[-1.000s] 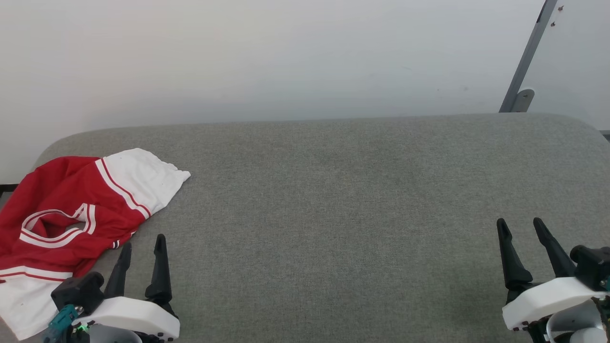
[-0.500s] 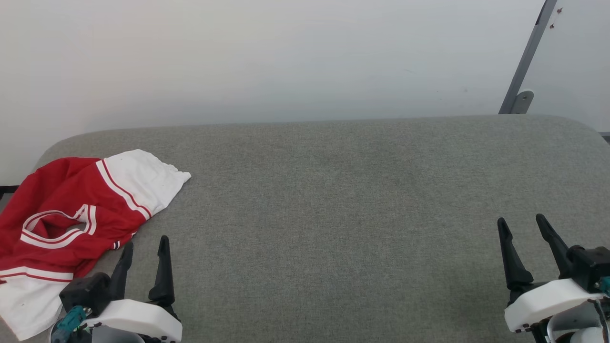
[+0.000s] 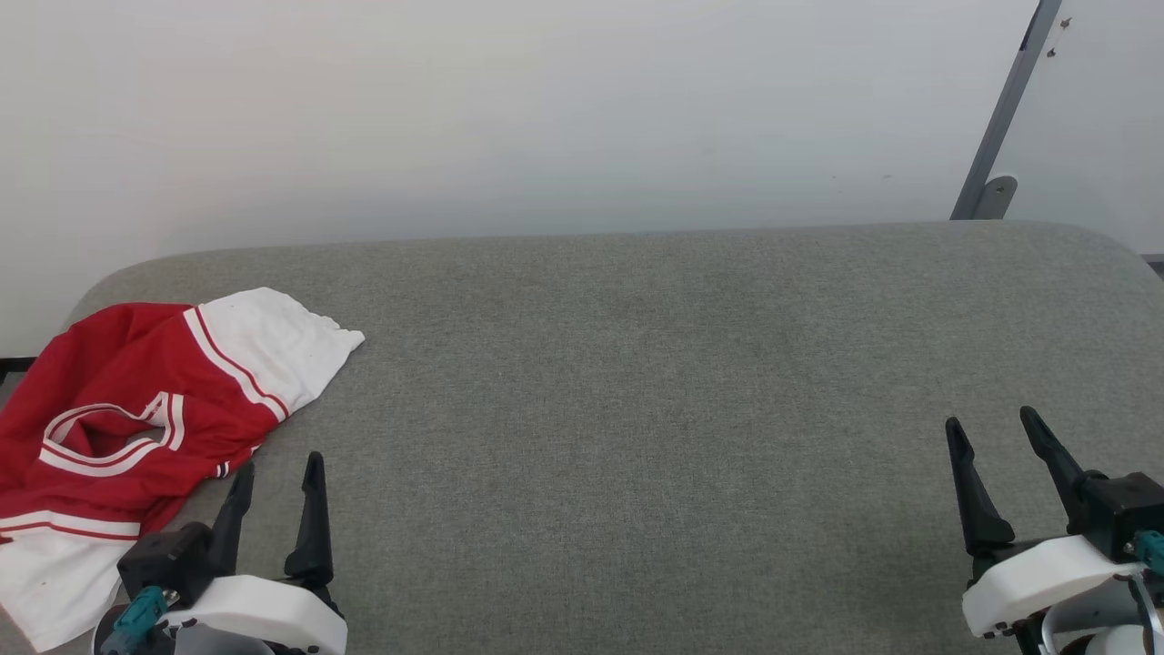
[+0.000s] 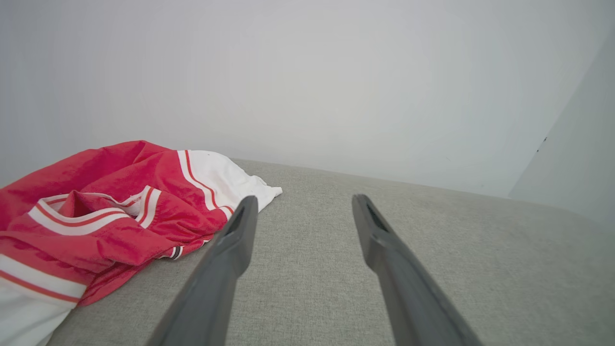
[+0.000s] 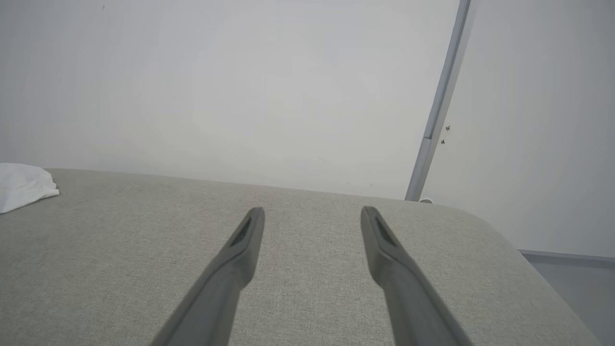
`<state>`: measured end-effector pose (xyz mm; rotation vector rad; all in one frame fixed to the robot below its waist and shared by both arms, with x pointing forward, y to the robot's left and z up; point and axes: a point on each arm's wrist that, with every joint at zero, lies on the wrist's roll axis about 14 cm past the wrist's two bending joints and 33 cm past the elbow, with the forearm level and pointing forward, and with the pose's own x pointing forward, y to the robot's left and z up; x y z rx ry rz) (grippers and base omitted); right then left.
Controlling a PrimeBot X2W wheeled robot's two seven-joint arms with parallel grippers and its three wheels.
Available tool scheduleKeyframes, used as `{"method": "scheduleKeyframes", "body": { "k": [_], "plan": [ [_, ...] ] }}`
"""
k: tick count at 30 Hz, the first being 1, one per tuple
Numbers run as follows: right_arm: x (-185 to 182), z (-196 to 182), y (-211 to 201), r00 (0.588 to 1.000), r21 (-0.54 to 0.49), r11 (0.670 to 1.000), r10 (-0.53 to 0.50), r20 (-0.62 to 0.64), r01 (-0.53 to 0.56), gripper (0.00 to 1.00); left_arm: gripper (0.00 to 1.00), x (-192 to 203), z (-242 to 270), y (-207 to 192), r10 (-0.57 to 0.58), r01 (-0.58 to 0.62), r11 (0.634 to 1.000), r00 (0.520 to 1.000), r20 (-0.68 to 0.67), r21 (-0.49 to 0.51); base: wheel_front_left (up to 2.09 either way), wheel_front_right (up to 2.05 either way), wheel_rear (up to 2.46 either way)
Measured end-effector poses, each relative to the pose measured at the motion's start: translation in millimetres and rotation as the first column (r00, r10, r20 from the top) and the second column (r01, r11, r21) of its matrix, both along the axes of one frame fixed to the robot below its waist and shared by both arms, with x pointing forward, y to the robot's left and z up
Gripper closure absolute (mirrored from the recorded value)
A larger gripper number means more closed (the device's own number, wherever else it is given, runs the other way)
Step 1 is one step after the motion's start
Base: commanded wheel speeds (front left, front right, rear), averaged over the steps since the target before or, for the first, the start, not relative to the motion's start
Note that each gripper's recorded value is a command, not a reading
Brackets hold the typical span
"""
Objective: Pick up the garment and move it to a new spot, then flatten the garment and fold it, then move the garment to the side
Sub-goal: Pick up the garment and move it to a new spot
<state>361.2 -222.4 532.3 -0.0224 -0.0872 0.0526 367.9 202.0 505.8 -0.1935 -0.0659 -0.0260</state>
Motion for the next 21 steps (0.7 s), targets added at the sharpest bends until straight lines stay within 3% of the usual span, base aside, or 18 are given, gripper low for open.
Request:
{"method": "scheduleKeyframes", "body": {
  "k": [10,21],
  "plan": [
    [2,0,6,1.000,0.000,1.000,0.019,0.000,-0.019,0.00,0.00,-3,-5,6,0.021,-0.022,0.999,1.000,-0.014,-0.031,0.00,0.00,0.00],
    [16,0,75,0.975,-0.004,0.975,0.224,-0.007,-0.224,0.00,0.00,-36,-2,71,0.221,-0.222,0.973,0.975,-0.016,-0.060,0.00,0.00,0.00]
  ]
}}
